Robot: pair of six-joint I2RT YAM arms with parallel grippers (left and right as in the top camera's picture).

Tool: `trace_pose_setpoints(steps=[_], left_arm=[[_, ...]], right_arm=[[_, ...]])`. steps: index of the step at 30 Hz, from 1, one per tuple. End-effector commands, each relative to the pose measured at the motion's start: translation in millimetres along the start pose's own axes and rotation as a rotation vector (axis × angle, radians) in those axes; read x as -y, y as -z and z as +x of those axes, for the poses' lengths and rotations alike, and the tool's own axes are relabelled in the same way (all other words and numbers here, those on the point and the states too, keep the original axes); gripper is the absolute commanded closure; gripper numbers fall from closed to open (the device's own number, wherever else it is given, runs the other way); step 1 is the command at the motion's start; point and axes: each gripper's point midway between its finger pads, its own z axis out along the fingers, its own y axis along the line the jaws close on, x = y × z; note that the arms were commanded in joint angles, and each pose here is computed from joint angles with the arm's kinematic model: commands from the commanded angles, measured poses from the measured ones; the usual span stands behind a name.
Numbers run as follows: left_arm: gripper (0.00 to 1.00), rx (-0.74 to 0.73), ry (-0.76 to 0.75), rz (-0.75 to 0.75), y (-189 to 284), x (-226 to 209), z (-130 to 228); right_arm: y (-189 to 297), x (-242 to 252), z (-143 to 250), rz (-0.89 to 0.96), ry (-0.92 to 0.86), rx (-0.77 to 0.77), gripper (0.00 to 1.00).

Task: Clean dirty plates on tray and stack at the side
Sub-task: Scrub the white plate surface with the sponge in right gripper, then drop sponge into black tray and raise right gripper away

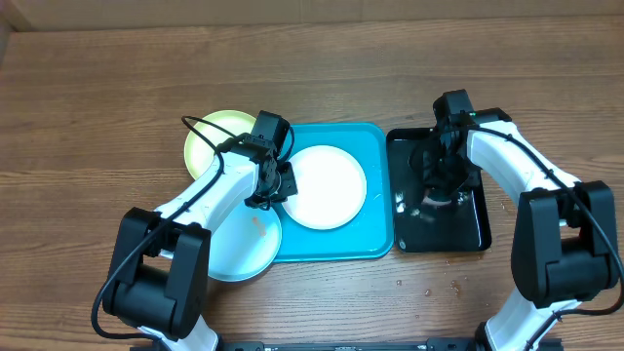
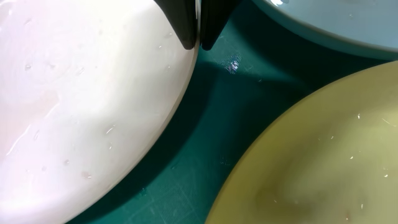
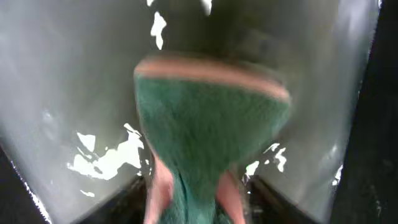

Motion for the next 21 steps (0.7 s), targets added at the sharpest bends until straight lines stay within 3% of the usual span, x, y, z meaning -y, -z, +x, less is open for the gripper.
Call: trace_pose_setpoints(steps=[1, 6, 11, 16, 19, 21], left_arm=[[0.92, -0.002, -0.023, 0.003, -3, 3, -2], [0.82, -0.010, -0.022, -0.002, -3, 2, 0], [0.82, -0.029, -0.021, -0.014, -4, -2, 5], [0.81, -0.030, -0.021, -0.015, -9, -4, 8], [0.80, -0.014, -0.022, -0.005, -14, -4, 8], [0.80, -0.006, -0.022, 0.001, -15, -3, 6]], right_arm=[[26, -3, -19, -0.004, 0.000, 0.061, 0.34], [60, 4, -38, -0.012, -0.036, 0.098, 0.30], [72, 29, -53, -0.018, -0.113, 0.136, 0.18], [71, 70, -54, -0.013, -0.249, 0.128, 0.16], [71, 93, -54, -0.035, -0.330, 0.124, 0.00], [71, 102, -52, -0.045, -0.360, 0.118, 0.00]])
